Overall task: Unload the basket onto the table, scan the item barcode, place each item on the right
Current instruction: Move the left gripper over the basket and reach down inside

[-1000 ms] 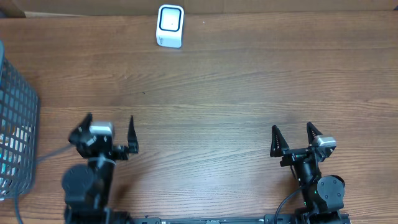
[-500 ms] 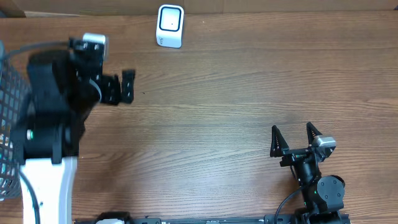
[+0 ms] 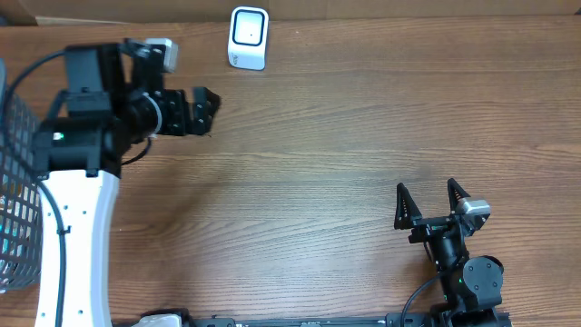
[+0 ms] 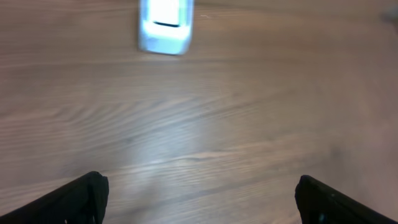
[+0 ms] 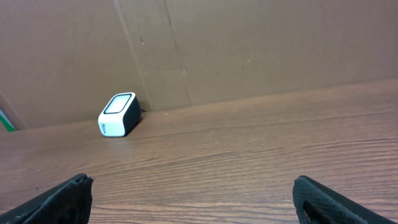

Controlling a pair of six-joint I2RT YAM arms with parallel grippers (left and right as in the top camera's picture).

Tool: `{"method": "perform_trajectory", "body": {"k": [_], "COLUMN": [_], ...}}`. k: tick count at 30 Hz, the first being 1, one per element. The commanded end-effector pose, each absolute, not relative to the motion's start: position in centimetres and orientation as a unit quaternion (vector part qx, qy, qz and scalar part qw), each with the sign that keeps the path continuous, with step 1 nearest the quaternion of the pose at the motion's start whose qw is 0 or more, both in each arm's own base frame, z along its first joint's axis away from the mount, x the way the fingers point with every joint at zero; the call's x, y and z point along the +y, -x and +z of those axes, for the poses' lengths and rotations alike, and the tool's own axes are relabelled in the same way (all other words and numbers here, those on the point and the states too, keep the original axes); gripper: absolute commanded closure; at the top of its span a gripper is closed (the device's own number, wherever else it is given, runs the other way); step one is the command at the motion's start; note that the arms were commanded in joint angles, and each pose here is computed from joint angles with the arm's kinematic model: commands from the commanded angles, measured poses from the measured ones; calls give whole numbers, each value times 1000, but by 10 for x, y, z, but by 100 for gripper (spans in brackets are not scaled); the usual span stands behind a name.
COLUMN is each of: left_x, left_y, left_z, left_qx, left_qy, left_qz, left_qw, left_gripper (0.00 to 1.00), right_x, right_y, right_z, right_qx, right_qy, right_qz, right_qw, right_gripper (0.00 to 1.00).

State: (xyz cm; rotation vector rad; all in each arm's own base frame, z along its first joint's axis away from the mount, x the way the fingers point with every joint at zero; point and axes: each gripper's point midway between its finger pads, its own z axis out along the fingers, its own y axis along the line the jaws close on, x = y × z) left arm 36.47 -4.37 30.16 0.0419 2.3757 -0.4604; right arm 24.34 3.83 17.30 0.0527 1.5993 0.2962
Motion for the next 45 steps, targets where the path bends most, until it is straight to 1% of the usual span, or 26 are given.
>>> {"method": "perform_trajectory", "body": {"k": [1,4,7,12,19,21,25,30,33,37,40,42,45], "left_x": [12,67,121,213,273,287,313,336,352,368,379,386,393], "left_y": [-370,-359,-342,-292,-245,-232,-199,-180,-157,-151,-158,-171,-200], "left_z": [338,359,371,371,374,365,329,286,257,228,216,208,190], "left_qx": [903,886,860,793,737,730,713,719,717,718,737,756,808], "left_qy": [106,190,278,437,518,539,600,629,645,657,639,617,552], "left_qz": [-132,-80,-26,77,136,156,185,184,207,187,176,162,124], "left_qw": [394,416,428,418,413,390,312,232,162,132,132,145,164], "left_gripper": [3,4,4,4,2,0,0,0,0,0,1,1,0], "right_x": [38,38,38,38,38,38,38,38,38,38,38,38,38], "right_y": [-244,-244,-244,-244,-244,-244,-244,-244,-244,-244,-244,-244,-244], "right_z": [170,170,170,170,170,170,170,170,170,170,170,170,170], "right_qx": [714,714,714,714,714,714,714,714,714,714,714,714,714], "right_qy": [-22,-22,-22,-22,-22,-22,-22,-22,-22,-22,-22,-22,-22], "right_qz": [130,130,130,130,130,130,130,130,130,130,130,130,130], "right_qw": [687,687,688,688,688,687,688,688,688,688,687,688,687], "right_gripper": [0,0,0,0,0,0,0,0,0,0,0,0,0]}}
